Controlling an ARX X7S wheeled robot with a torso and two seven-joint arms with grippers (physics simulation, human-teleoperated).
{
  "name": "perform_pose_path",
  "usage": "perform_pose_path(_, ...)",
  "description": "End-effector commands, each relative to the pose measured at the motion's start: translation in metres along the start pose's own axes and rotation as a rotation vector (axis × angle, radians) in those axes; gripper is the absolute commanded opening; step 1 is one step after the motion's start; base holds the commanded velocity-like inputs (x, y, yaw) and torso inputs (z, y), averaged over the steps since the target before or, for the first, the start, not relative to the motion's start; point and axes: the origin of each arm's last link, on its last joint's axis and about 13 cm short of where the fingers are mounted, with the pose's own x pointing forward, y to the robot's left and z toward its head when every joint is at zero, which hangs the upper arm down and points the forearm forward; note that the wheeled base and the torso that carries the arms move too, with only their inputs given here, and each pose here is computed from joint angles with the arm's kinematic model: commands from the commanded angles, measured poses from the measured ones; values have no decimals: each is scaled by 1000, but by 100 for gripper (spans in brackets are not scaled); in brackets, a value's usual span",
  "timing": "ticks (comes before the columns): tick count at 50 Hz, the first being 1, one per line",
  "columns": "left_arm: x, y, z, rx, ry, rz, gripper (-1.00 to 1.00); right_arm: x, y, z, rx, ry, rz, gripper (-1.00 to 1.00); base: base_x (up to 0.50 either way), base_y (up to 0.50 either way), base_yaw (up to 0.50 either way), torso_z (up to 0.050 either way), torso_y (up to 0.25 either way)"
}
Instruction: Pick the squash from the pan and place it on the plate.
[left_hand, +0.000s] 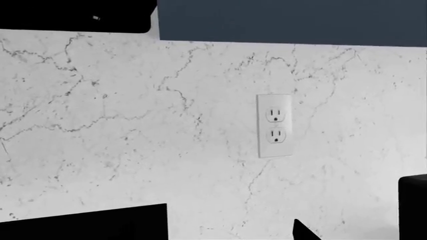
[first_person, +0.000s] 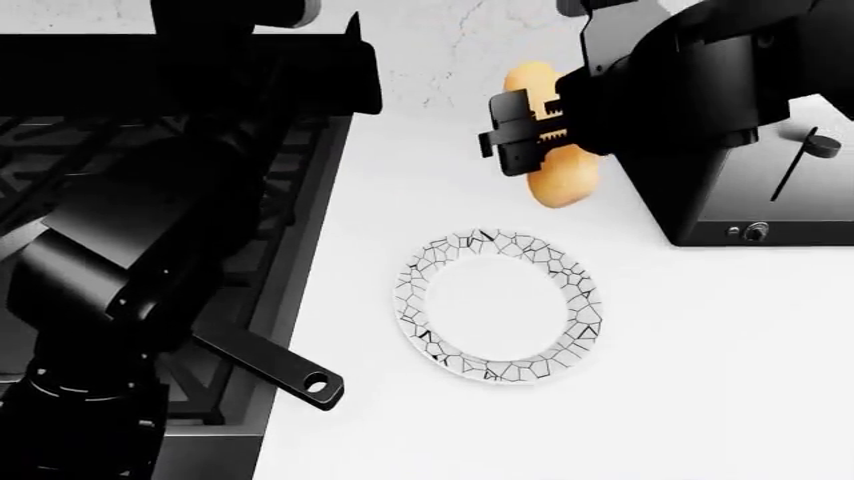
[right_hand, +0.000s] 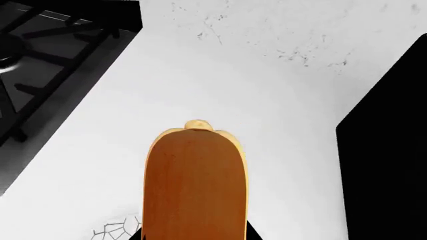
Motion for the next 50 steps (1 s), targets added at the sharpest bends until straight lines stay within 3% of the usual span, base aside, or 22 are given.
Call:
perform_pose_path(1,-1,0,-1,-7,-3,1,100,-5,1,6,-81,56,59,-100,0,0,0,0,0)
perform_pose_path(10,0,0,-3,-16,-6,5,100,-5,8,5,-152,85,89,-100,0,0,0,0,1)
perform_pose_path(23,-1,0,-3,-16,-6,5,100,-4,8,5,-157,84,88,-100,0,0,0,0,1)
perform_pose_path(50,-5,3,-9,-40,-4,18,100,26,9,20,-185,209,119,-100,0,0,0,0,0)
